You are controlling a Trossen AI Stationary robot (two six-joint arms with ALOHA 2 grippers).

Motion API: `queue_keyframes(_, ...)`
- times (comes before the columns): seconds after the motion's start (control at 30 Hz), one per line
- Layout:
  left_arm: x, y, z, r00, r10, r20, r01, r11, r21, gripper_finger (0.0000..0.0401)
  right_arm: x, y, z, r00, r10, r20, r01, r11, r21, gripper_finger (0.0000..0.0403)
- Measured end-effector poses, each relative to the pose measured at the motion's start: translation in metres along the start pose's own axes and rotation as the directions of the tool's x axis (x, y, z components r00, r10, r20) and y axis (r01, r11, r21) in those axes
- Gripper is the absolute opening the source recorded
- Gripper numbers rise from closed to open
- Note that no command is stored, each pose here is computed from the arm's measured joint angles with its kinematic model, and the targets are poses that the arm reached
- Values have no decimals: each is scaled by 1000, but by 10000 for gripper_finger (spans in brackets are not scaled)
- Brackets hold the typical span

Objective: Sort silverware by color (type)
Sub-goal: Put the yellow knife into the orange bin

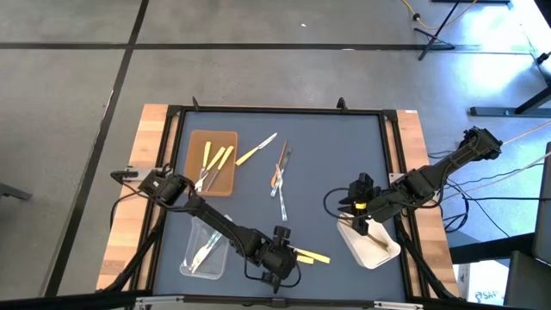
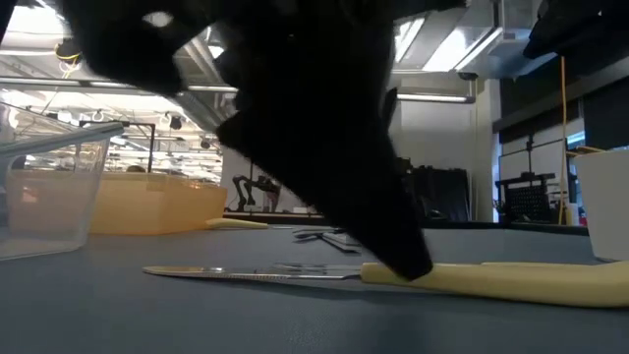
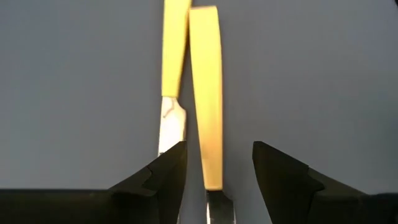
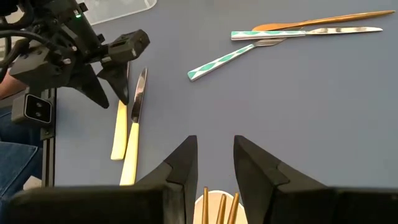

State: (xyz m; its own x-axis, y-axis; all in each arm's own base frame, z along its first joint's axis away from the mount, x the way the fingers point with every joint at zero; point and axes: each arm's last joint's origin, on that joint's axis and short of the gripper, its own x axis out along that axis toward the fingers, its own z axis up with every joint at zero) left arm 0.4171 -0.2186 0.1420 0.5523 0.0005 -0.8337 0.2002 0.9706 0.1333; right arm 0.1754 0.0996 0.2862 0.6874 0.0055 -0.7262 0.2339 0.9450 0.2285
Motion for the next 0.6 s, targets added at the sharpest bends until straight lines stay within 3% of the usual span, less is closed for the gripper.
queue_keyframes(0.6,13,-3,-6,1000,-7,-28,6,1000,-17,161,0,0,0,1000,1,2,-1,1000,2,92)
